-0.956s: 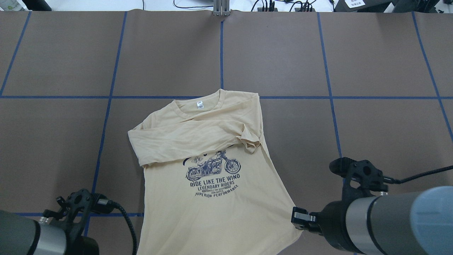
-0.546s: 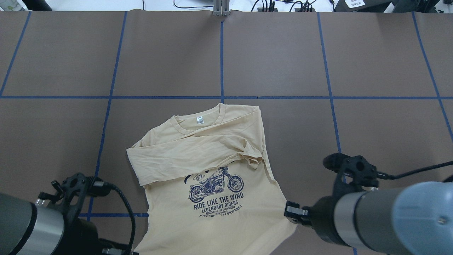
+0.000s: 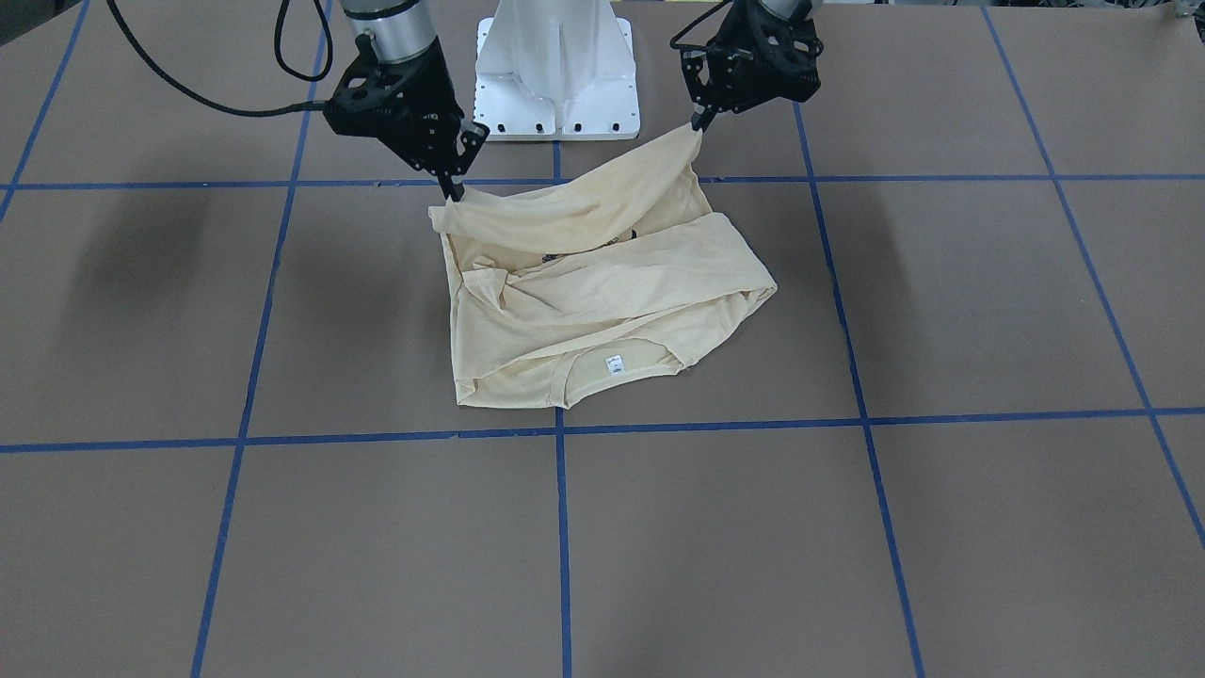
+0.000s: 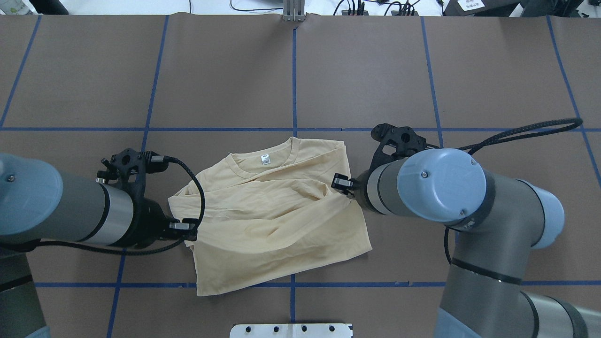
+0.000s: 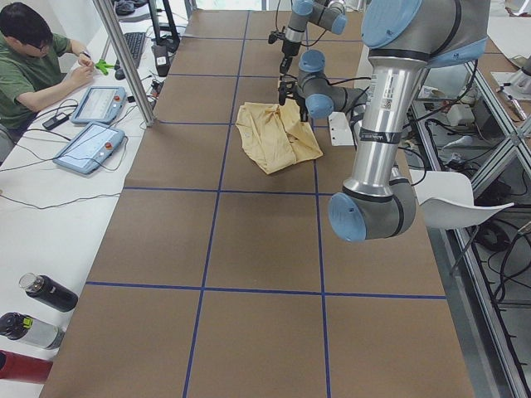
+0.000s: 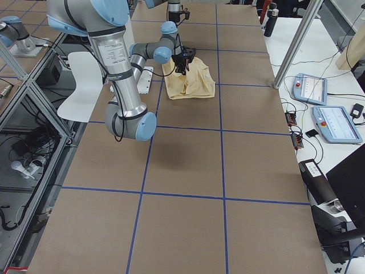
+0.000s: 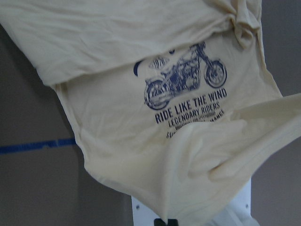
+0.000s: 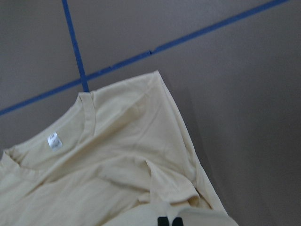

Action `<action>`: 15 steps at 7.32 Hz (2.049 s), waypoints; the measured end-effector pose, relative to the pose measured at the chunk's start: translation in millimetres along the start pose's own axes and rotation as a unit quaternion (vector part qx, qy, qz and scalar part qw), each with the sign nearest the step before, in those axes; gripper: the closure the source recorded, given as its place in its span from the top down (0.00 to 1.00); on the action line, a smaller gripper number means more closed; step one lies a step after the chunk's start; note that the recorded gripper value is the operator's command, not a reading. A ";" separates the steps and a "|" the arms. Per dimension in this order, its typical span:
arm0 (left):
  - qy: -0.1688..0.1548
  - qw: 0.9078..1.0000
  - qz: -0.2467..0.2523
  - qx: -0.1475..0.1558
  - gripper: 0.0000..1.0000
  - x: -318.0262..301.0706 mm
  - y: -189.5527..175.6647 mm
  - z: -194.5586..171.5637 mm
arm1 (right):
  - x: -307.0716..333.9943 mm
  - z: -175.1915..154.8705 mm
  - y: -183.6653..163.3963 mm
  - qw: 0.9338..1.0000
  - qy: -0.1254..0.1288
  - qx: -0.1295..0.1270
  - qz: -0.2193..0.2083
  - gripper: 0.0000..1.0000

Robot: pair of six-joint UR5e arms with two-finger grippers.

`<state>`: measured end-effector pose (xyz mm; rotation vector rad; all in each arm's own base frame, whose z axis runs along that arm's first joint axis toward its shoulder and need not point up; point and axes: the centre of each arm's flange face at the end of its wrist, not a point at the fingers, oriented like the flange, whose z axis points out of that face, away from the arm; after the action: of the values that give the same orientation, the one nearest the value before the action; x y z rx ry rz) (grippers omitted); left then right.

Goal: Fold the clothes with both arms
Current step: 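Lift the hem with both grippers and fold it toward the collar, then release the hem and raise both grippers away from the folded shirt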

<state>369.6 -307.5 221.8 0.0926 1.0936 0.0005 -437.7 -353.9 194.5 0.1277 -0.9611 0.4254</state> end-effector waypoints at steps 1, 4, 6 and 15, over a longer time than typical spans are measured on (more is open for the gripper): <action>-0.001 1.000 0.003 0.019 0.00 -1.1 -18.2 -6.9 | -12.2 -3.3 -25.0 1.000 -0.016 0.017 0.009 0.00; -0.010 0.999 0.000 0.041 0.00 -9.7 -43.0 -10.6 | -51.9 1.8 -56.5 0.999 -0.028 0.039 0.021 0.00; -0.053 0.997 0.029 0.048 0.00 -25.3 -67.9 27.5 | -67.8 52.5 -69.1 0.999 0.003 0.043 0.023 0.00; -0.113 0.987 0.095 0.069 0.27 -79.1 -125.9 99.7 | -32.2 129.5 -125.1 0.999 0.011 0.034 0.019 0.47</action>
<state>416.0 -444.0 327.9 0.3148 0.8548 0.0840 -502.2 -515.0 252.4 0.1662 -0.9284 0.4935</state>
